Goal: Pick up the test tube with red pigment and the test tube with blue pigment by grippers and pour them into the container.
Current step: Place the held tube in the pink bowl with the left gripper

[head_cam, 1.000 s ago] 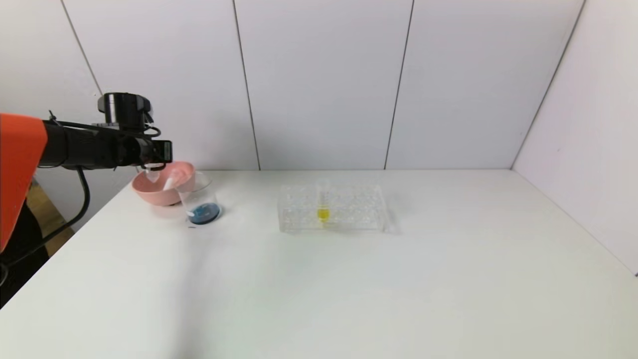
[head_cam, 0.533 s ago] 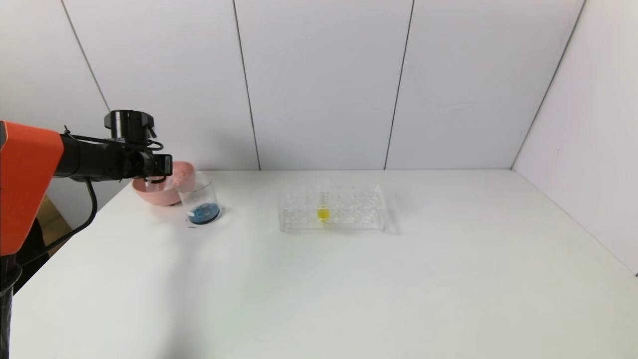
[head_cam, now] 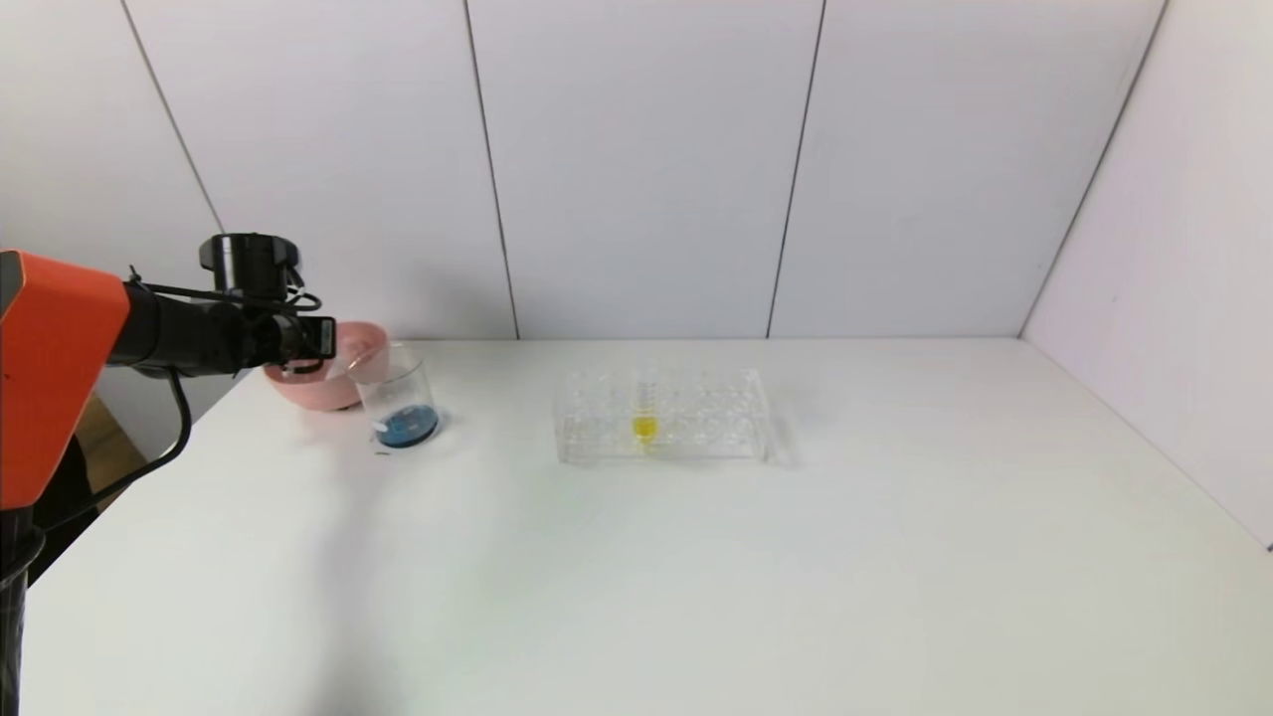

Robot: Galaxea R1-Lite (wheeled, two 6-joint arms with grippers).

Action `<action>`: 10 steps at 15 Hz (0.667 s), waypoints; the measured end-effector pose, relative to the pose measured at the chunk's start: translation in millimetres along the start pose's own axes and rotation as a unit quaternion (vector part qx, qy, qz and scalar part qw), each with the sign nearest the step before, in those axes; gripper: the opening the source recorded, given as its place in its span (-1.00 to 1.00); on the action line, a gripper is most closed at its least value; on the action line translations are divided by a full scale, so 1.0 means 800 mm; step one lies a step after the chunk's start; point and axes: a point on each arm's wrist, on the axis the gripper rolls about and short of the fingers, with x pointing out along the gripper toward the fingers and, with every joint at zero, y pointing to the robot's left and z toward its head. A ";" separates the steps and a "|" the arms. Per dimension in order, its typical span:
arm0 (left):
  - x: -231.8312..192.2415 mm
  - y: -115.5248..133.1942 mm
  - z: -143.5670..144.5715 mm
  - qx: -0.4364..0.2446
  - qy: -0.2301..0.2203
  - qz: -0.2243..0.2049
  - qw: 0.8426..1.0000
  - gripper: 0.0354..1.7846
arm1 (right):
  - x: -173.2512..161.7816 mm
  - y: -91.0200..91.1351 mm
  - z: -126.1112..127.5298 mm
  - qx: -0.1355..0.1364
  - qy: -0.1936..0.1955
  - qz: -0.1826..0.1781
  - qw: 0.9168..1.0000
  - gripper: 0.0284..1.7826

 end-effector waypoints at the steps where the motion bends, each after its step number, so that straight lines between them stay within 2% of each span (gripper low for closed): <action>1: 0.000 0.000 -0.001 0.000 0.001 0.000 1.000 -0.43 | 0.000 0.000 0.000 0.000 0.000 0.000 1.000 0.99; 3: 0.000 0.001 -0.001 0.000 0.001 0.000 1.000 -0.23 | 0.000 0.000 0.000 0.000 0.000 0.000 1.000 0.99; 8: 0.000 0.001 0.001 -0.003 -0.002 -0.001 1.000 0.63 | 0.000 0.000 0.000 0.000 0.000 0.000 1.000 0.99; 10: -0.006 0.002 0.003 -0.002 -0.003 -0.001 1.000 0.86 | 0.000 0.000 0.000 0.000 0.000 0.000 1.000 0.99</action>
